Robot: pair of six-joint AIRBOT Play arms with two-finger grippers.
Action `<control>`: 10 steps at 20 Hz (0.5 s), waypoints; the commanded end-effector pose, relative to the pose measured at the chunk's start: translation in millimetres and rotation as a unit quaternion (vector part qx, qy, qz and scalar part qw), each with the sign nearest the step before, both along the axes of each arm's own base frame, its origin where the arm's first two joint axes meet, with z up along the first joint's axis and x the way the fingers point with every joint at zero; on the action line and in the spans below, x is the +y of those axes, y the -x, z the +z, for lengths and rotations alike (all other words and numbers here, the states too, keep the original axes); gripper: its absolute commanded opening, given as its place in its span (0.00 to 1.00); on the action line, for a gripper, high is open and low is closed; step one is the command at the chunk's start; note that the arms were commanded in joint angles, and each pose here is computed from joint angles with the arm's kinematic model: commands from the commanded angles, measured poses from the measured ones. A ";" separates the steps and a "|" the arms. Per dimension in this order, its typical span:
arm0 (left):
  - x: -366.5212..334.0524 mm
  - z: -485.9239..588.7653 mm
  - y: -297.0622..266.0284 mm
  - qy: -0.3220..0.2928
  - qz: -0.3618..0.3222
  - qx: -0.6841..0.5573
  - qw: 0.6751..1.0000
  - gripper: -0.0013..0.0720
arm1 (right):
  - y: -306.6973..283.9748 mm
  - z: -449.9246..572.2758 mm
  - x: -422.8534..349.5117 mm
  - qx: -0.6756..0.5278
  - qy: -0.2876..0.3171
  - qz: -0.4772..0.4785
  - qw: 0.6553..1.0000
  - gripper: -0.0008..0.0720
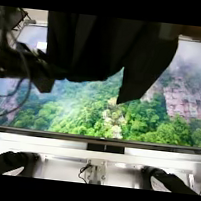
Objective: Fold the shirts.
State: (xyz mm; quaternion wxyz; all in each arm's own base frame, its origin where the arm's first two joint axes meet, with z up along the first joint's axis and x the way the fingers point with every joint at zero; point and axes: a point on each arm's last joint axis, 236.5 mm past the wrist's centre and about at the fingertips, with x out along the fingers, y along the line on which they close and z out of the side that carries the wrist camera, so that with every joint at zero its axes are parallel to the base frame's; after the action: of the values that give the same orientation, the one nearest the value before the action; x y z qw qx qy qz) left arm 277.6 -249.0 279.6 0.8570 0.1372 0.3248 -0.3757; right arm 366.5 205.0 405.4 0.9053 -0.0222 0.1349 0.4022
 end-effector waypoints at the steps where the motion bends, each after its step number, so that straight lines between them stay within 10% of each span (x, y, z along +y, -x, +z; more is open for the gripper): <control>1: -4.8 -4.6 -18.1 0.003 0.014 -0.031 0.999 0.07 | 14.5 11.2 0.0 -0.016 0.001 0.007 1.000 0.07; 9: 43.3 -13.0 -47.8 -0.052 0.082 -0.047 0.994 0.10 | 40.2 -26.5 4.2 0.050 0.054 0.053 0.996 0.07; 10: 44.4 -13.2 -48.6 -0.052 0.084 -0.046 0.994 0.33 | 42.4 -29.4 4.2 0.057 0.057 0.055 0.995 0.07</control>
State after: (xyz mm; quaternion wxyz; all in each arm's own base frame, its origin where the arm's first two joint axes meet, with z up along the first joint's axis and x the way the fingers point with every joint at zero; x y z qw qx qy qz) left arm 318.9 -218.8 270.2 0.8879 0.1657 0.3065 -0.3004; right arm 335.2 208.5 389.3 0.8828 -0.0502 0.1770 0.4321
